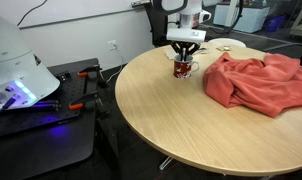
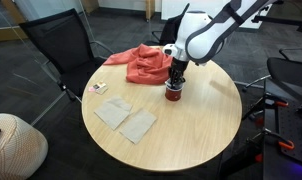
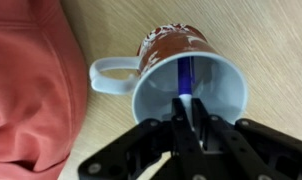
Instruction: Take the blue pen out of the maroon mug
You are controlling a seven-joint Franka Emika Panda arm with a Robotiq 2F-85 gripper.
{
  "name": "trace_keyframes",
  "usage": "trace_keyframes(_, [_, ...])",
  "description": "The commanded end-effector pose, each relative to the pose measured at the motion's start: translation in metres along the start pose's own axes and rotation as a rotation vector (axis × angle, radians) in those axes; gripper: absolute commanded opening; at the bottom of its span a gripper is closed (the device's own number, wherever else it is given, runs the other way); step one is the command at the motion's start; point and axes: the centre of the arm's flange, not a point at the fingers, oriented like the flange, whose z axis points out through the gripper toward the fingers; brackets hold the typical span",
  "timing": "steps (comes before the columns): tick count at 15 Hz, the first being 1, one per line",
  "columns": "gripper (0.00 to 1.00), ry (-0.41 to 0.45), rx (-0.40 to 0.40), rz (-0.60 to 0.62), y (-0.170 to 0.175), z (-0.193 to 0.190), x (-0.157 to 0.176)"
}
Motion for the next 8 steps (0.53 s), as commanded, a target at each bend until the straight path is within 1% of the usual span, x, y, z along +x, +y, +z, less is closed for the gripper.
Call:
trace_keyframes(1, [0.03, 0.036, -0.036, 0.020, -0.029, -0.043, -0.008])
trace_keyframes(5, [0.03, 0.065, -0.103, 0.026, -0.055, -0.086, -0.011])
trace_keyframes(8, [0.03, 0.097, -0.170, 0.001, -0.079, -0.118, -0.010])
